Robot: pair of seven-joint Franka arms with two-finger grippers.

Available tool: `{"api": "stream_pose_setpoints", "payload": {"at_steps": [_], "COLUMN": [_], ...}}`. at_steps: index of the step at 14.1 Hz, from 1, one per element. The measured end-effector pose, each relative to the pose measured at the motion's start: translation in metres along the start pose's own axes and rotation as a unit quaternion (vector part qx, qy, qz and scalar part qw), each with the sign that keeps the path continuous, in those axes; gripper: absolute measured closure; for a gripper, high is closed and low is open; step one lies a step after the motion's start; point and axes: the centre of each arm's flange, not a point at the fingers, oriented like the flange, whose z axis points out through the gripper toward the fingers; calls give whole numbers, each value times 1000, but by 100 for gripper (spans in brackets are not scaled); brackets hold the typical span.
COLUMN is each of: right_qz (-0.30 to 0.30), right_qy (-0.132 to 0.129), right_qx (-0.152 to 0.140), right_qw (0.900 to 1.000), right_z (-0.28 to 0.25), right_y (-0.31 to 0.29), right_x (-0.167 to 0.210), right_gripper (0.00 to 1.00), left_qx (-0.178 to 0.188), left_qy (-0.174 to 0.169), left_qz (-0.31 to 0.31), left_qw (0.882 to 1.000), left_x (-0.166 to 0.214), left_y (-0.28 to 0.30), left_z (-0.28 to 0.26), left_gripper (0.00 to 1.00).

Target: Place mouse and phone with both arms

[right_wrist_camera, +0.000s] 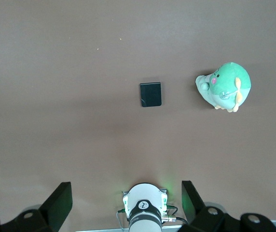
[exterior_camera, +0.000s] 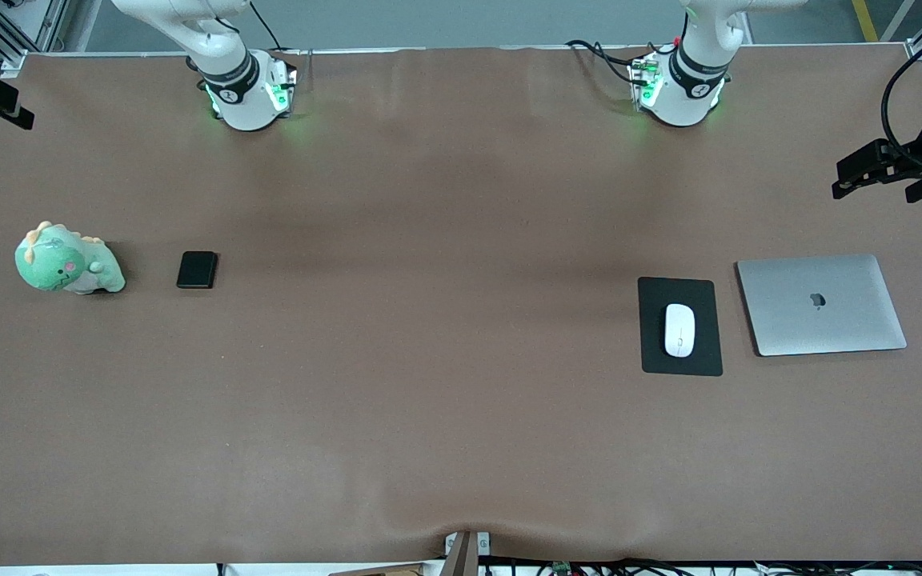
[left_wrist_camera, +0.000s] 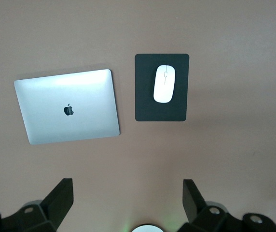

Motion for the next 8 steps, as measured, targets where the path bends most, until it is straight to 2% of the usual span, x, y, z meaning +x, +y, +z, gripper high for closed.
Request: {"api": "stream_pose_setpoints", "payload": {"at_steps": [8], "right_qz": [5], "right_qy": [-8], "right_qx": [-2], "right_qw": [1000], "right_z": [6], "right_y": [3], "right_x": [3], "right_gripper": [0], "left_qx": [0], "left_qy": [0], "left_qz": [-1], "left_qw": [1000], "left_x": [0], "left_y": [-1], "left_z": [0], "left_gripper": [0]}}
